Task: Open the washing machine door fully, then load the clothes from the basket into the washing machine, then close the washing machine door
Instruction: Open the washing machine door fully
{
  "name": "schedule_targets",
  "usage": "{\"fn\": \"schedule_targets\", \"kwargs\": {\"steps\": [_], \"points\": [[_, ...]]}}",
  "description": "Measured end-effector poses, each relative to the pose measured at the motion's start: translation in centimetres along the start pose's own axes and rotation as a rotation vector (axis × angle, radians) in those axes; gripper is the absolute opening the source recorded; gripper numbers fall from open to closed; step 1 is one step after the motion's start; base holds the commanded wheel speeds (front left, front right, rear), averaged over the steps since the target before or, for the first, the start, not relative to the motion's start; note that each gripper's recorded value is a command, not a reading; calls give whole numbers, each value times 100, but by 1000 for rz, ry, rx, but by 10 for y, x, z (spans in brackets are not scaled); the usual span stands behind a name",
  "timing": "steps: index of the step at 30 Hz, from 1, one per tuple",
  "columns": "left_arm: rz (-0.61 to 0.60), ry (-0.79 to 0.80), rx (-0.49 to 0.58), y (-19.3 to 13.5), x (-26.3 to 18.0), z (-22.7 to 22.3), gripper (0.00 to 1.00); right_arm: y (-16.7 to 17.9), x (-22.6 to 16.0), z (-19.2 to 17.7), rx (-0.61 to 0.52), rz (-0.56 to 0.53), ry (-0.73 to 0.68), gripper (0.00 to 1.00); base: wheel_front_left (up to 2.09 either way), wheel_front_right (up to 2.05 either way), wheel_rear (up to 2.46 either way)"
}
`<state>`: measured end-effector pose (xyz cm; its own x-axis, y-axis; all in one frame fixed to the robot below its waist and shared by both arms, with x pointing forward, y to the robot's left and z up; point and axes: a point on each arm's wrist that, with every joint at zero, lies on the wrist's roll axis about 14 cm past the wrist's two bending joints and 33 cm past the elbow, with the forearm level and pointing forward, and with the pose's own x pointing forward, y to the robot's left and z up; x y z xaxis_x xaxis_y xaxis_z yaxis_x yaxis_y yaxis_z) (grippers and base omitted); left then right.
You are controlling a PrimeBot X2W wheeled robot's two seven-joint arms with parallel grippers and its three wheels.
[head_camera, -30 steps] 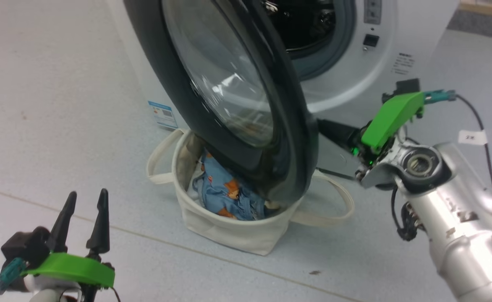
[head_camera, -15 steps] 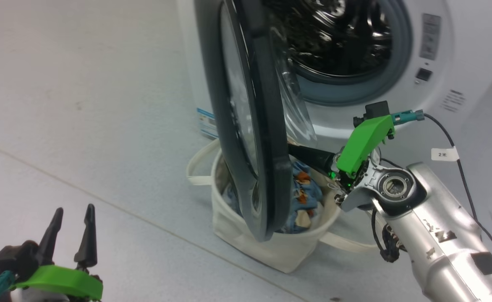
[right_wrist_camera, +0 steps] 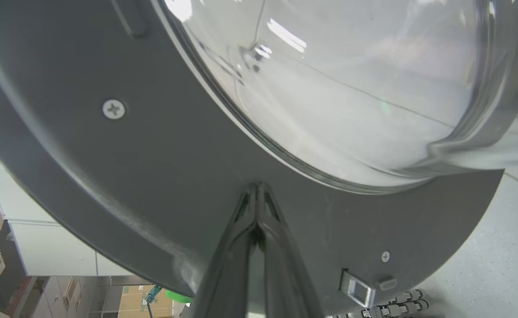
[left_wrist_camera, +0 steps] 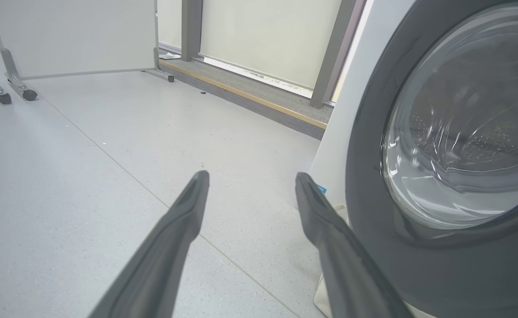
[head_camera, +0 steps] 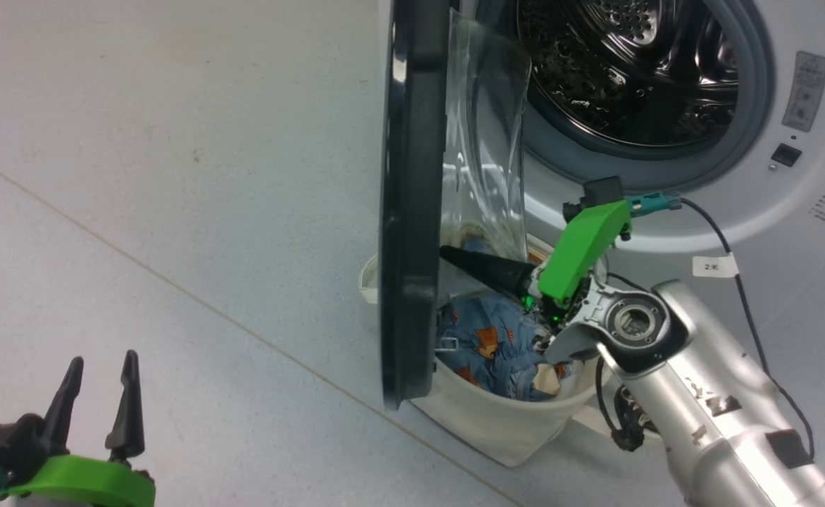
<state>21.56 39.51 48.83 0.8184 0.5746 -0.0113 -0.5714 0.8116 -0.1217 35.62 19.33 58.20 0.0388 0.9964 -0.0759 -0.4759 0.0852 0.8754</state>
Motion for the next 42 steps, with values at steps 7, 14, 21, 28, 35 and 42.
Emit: {"fn": "schedule_targets", "kwargs": {"steps": [7,14,21,28,35,42], "points": [[42,-19,-2,12,-5,6,100,3,13,-19,21,18,60,0,0,0,0],[90,-24,0,25,-9,8,100,5,24,-24,39,39,88,0,0,0,0],[114,-30,3,32,-11,10,100,14,32,-29,59,75,106,0,0,0,0],[104,-38,-9,30,-10,11,100,25,33,-34,42,88,103,0,0,0,0],[61,-23,-14,19,-9,5,100,32,24,-38,39,97,69,0,0,0,0],[56,-14,-8,19,-9,3,100,25,21,-42,59,84,53,0,0,0,0]]}}
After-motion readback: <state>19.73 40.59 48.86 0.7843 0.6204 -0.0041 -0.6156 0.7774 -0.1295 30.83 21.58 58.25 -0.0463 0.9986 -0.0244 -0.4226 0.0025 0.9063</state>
